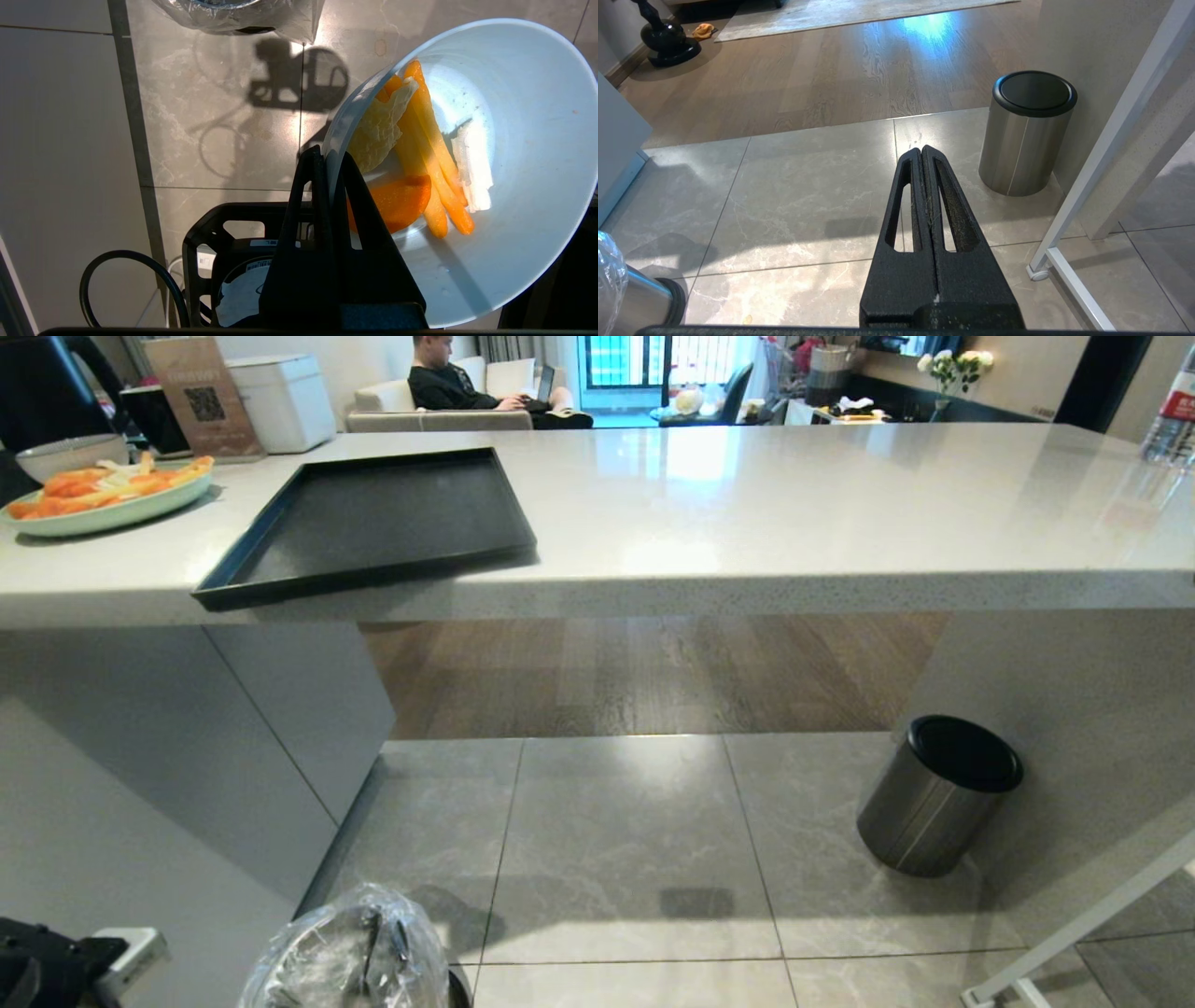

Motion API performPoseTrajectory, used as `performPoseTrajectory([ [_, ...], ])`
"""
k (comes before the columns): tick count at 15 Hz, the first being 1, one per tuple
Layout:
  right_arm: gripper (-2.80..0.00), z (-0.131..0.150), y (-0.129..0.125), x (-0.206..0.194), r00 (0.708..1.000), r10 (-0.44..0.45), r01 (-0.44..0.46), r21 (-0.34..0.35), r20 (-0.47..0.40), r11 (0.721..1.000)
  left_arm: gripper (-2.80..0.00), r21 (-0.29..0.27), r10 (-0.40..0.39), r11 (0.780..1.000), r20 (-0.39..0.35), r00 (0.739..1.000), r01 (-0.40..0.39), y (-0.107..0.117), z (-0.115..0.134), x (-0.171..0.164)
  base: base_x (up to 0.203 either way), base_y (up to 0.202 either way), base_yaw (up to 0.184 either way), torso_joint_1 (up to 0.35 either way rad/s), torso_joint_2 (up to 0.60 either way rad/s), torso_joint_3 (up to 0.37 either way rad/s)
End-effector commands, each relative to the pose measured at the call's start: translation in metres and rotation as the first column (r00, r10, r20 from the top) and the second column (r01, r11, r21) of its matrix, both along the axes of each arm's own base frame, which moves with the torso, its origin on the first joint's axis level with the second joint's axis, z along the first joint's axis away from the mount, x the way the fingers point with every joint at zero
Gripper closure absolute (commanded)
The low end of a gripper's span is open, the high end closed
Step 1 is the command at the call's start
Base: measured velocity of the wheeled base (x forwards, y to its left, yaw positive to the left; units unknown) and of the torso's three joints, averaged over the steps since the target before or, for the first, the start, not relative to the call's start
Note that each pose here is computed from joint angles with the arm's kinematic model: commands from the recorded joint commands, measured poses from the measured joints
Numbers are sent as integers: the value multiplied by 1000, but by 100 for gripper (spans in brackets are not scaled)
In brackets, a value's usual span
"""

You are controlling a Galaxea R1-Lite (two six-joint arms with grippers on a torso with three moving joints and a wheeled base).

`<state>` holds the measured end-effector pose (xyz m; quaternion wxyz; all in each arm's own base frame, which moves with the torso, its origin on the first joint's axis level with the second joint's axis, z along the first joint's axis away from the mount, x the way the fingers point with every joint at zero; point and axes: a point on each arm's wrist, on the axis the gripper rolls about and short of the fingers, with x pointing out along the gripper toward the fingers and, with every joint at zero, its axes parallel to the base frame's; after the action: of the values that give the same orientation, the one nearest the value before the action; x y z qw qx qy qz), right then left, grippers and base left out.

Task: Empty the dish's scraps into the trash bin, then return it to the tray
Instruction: Move the bowl over the trash can

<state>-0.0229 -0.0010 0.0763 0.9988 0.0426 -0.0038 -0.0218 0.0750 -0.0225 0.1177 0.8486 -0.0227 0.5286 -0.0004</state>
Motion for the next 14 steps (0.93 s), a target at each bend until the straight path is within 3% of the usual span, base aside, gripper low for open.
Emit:
performPoseTrajectory([
  [1, 0, 0, 0, 0, 1000, -1, 1, 1, 2, 1000, 0, 4, 1, 1000, -10, 1000, 0, 0, -1, 1, 0, 0, 0, 0, 0, 0],
  [14, 0, 0, 0, 0, 1000, 0, 0, 1, 2, 1000, 0, 0, -16, 1000, 9, 1000, 16, 0, 0, -3, 0, 0, 0, 0, 0, 0],
])
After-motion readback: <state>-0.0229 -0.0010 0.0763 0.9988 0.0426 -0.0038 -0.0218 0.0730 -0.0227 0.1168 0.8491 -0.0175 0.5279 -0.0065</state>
